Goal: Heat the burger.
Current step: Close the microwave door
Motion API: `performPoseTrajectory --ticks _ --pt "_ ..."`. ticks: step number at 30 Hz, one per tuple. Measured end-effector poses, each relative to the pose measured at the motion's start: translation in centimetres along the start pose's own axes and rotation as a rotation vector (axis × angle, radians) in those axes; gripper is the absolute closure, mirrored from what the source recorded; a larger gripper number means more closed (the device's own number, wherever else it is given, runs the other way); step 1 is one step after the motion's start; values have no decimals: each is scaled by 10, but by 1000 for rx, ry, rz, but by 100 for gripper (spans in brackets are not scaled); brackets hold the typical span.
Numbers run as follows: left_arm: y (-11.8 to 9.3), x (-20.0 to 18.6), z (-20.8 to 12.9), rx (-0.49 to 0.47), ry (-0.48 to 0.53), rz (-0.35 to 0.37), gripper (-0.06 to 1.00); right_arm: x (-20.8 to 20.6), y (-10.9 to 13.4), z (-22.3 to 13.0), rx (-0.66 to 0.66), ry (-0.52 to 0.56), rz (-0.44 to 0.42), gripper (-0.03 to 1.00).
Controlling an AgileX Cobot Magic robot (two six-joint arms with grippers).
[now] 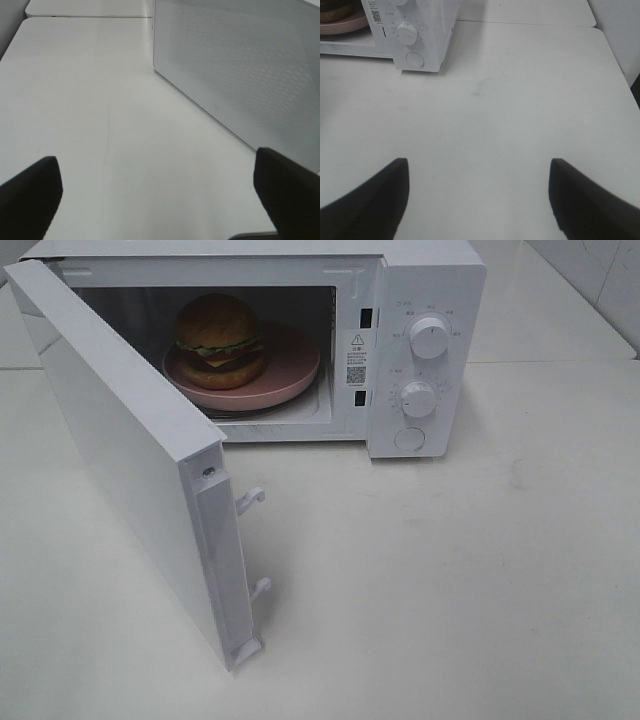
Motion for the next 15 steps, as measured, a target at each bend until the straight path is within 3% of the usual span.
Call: performPoseTrajectory --ticks 15 --pt "0 0 0 0 0 0 -1 0 0 0 0 0 0 21"
Point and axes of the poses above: a point on each arm's last joint axis where the gripper is mounted, x pointing out along that axis toward the gripper, y along the wrist's bending axis when the last joint is at zero, z = x × y, the point moved 7 cm from there along x, pointing out along that axis toward the gripper, and after that the axes turned 6 degrees about x, right-handed, at the moved point
